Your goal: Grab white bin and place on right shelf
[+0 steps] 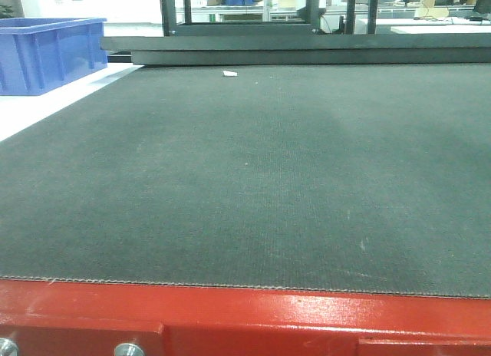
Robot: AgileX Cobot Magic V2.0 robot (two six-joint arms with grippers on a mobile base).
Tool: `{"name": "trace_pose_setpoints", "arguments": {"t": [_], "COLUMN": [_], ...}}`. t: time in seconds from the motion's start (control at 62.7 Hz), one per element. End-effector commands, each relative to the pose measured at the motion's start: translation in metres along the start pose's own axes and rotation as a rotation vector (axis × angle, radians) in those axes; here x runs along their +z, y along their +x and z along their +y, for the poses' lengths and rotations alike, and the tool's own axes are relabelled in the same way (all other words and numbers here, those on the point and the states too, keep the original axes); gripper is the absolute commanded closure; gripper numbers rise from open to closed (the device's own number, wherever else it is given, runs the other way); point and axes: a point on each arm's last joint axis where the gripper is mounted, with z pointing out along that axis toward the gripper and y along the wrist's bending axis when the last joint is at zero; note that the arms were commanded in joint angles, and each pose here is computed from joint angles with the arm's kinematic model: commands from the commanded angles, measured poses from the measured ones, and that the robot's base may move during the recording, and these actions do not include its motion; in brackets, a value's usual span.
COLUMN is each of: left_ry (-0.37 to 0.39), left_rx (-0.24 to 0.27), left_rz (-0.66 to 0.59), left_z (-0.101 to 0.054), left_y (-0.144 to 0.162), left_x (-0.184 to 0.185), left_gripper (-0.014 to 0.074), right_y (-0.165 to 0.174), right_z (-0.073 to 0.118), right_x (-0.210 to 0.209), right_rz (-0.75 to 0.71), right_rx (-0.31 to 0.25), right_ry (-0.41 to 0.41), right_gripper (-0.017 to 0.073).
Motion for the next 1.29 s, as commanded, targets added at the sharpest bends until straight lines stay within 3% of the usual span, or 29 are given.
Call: {"name": "trace_pose_setpoints", "arguments": {"t": [0.0,1.276], "left_ry": [0.283,0.283], "left_rx": [0.056,0.056], "left_rz": [0.125,0.125], "left_z": [-0.0633,-0.0633], "left_y": [0.0119,0.0119], "left_x": [-0.0003,-0.0003], "left_gripper": [0.0681,0.0681], "right_y": [0.0075,0.0074], "right_z": [0.0558,0.0558], "right_x": [-0.0038,-0.0038], "right_rz": [0.082,0.082], "right_rx": [-0.016,-0.016], "right_ry": [-0.321,-0.321], "right_gripper": [0.0314,0.0314]}}
